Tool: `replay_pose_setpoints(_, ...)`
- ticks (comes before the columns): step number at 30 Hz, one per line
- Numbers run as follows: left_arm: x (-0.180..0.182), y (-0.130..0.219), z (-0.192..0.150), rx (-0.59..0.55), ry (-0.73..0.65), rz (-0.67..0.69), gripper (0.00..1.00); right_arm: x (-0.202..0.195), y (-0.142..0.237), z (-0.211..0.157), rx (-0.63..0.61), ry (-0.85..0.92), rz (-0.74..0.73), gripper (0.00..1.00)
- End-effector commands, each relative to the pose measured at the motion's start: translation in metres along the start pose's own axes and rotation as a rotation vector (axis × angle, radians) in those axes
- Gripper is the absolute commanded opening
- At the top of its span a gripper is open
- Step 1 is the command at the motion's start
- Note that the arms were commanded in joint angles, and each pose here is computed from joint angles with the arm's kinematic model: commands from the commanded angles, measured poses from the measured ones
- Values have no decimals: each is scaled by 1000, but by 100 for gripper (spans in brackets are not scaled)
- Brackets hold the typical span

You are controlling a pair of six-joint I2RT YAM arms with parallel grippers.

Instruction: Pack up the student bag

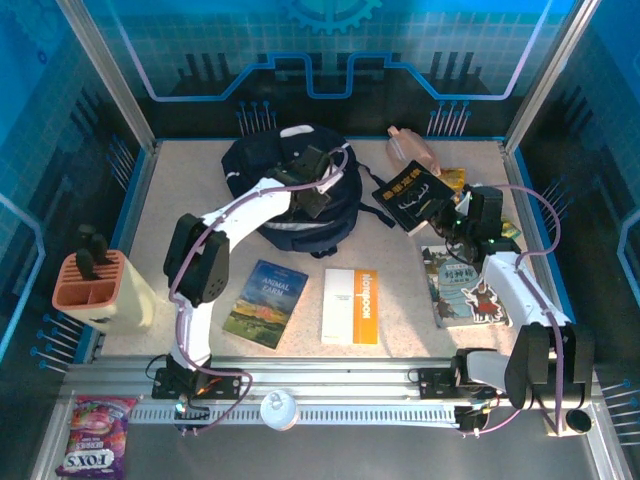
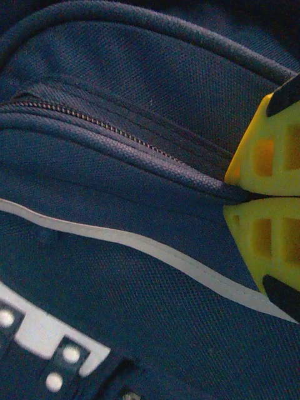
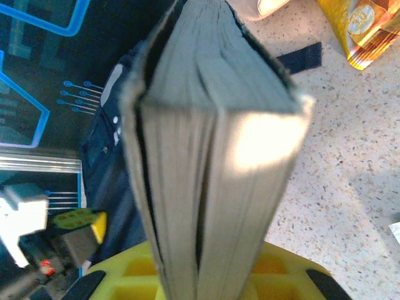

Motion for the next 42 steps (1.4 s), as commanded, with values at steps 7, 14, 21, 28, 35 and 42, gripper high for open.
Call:
replay_pose_setpoints(7, 48, 82, 75, -387, 306, 113, 0, 42, 24, -4, 10, 82, 159, 11)
replay_pose_setpoints(14, 50, 84, 82, -384, 328, 104, 0, 52, 32, -3, -10, 114, 171, 12)
replay_pose_setpoints(21, 58, 115, 98, -490, 369, 91, 0, 76, 2, -42, 132, 67, 258, 12)
replay_pose_setpoints(28, 61, 132, 103, -547, 381, 84, 0, 118, -39, -74, 235, 6, 388, 12)
replay_pose_setpoints(35, 62, 142, 102, -564, 385, 86, 0, 145, -97, -85, 240, -102, 385, 12)
replay_pose_setpoints(42, 63, 143, 102, -560, 392, 88, 0, 150, -153, -96, 202, -136, 292, 13)
Point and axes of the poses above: each hand's point on the last joint's axis, 136 mm out from that joint toward the fingers, its own y axis back along the fingers, its own x axis along the line the jaws close on, z = x × y, the point moved 2 cm from there along y, back along the fingers, and after that the axes turned 7 degrees about -y, right-handed, at the moved point
